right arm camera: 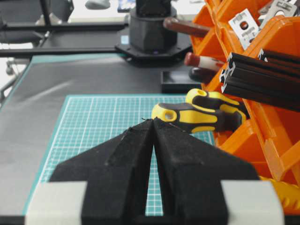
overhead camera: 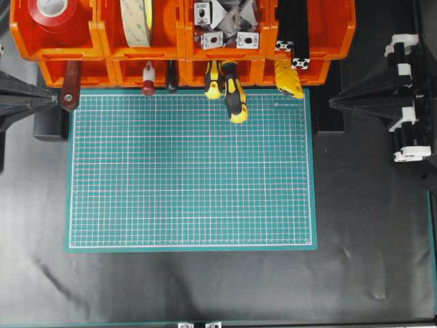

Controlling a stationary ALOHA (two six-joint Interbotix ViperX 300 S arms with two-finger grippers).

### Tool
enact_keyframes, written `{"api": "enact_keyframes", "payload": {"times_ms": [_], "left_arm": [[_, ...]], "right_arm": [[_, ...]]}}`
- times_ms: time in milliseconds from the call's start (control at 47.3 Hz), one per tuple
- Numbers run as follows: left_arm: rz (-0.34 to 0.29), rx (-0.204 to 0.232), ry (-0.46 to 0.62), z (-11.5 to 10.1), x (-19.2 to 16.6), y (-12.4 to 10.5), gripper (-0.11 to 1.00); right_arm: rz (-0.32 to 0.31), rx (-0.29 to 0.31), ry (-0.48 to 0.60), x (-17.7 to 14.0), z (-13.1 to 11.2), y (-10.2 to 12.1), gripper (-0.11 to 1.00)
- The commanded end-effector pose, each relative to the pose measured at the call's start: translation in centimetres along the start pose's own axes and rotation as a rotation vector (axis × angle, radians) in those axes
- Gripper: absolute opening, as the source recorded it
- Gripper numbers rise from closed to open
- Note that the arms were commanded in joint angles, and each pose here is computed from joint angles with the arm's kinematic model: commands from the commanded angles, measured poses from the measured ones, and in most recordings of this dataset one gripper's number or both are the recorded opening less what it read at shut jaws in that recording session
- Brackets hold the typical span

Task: Pick vinyl tape from container rack with left arm.
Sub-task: 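Move the left gripper up to the red vinyl tape roll in the rack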

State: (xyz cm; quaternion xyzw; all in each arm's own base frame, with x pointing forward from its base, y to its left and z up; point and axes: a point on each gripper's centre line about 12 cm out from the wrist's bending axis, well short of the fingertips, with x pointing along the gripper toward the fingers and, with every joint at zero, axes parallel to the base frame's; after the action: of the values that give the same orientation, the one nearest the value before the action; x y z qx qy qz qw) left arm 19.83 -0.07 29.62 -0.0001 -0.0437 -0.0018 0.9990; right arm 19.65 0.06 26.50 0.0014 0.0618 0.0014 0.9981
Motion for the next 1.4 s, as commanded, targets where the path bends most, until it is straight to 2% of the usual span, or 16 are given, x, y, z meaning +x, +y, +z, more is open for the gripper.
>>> {"api": "enact_keyframes", "payload": {"times_ms": [0,85,169,275,465,655,782,951,1015,1078,1268,1332,1374], "left_arm": [[-0.002,0.024,0.029,1.9,1.0,0.1,0.05],[0.006,0.006,0.095,3.1,1.4,0.2,0.00],[0.014,0.003,0.159,4.7,1.6,0.3,0.00],[0.025,0.002,0.240,7.6,1.8,0.4,0.00],[0.067,0.008,0.482,11.7,2.5,1.0,0.00],[0.144,0.016,0.758,15.0,4.2,2.7,0.00],[0.185,0.029,0.914,15.8,5.3,4.1,0.00],[0.166,0.072,1.118,14.7,7.0,5.1,0.01],[0.152,0.086,1.157,14.6,7.6,5.3,0.06],[0.145,0.094,1.192,14.5,8.1,5.4,0.16],[0.152,0.084,1.226,14.2,8.9,5.9,0.73],[0.160,0.081,1.236,14.0,8.9,6.2,0.85],[0.167,0.075,1.241,13.8,9.0,6.4,0.88]], "right_arm": [[0.006,0.015,-0.040,0.3,1.3,0.1,0.02],[0.013,0.025,-0.041,0.3,1.3,0.3,0.02],[0.023,0.037,-0.039,0.3,1.3,0.5,0.00],[0.030,0.050,-0.028,0.3,1.2,0.6,0.00],[0.041,0.055,-0.012,0.3,1.0,0.8,0.00],[0.042,0.055,-0.012,0.3,1.0,0.9,0.00],[0.044,0.055,-0.011,0.3,1.0,0.9,0.00],[0.053,0.055,-0.014,0.3,1.0,1.1,0.00],[0.056,0.055,-0.015,0.2,1.0,1.1,0.00],[0.058,0.054,-0.010,0.3,1.0,1.2,0.00],[0.068,0.054,0.001,0.2,0.9,1.4,0.00],[0.074,0.054,0.004,0.2,0.8,1.5,0.00],[0.075,0.053,0.006,0.2,0.8,1.5,0.00]]}}
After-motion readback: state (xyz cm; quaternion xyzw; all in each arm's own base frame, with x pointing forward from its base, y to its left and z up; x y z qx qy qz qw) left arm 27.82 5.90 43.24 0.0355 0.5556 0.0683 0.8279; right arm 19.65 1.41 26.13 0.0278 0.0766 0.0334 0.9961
